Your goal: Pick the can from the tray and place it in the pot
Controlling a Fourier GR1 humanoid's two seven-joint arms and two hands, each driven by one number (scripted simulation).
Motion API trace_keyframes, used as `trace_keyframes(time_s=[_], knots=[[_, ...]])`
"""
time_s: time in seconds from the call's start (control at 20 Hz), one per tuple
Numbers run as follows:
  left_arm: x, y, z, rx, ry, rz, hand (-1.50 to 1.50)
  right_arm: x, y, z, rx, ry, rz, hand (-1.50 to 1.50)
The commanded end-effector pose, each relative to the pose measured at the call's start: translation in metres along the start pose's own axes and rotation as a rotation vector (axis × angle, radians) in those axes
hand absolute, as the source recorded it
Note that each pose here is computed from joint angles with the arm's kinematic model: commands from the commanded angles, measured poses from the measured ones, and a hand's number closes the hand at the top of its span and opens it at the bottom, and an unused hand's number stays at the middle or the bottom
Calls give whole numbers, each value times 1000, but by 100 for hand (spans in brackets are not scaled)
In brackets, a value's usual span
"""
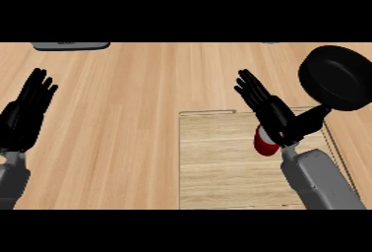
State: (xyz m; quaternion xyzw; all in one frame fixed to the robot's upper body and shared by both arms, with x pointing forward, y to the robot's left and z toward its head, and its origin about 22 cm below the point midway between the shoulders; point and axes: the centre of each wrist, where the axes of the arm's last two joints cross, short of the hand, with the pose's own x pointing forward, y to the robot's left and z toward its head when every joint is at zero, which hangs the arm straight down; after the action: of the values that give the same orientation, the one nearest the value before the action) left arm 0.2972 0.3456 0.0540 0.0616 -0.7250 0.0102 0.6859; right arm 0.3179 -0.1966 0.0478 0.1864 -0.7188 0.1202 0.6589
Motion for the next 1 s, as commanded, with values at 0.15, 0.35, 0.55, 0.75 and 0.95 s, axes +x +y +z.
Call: trace_keyframes(time_s=[0.15,0.35,0.55,0.75,0.95], knots=[[26,-31,-16,-56,-132,18,0,72,15,-49,597,-95,27,150],[25,-51,-16,-98,-146,62,0,157,-9,-57,716,-193,505,150],[36,-69,-20,-87,-186,68,0,164,-38,-56,956,-257,429,-150],[36,-81,-21,-87,-185,62,0,200,-65,-52,1050,-376,412,-150],[32,-80,-21,-93,-174,69,0,224,-53,-49,1122,-345,578,-150]])
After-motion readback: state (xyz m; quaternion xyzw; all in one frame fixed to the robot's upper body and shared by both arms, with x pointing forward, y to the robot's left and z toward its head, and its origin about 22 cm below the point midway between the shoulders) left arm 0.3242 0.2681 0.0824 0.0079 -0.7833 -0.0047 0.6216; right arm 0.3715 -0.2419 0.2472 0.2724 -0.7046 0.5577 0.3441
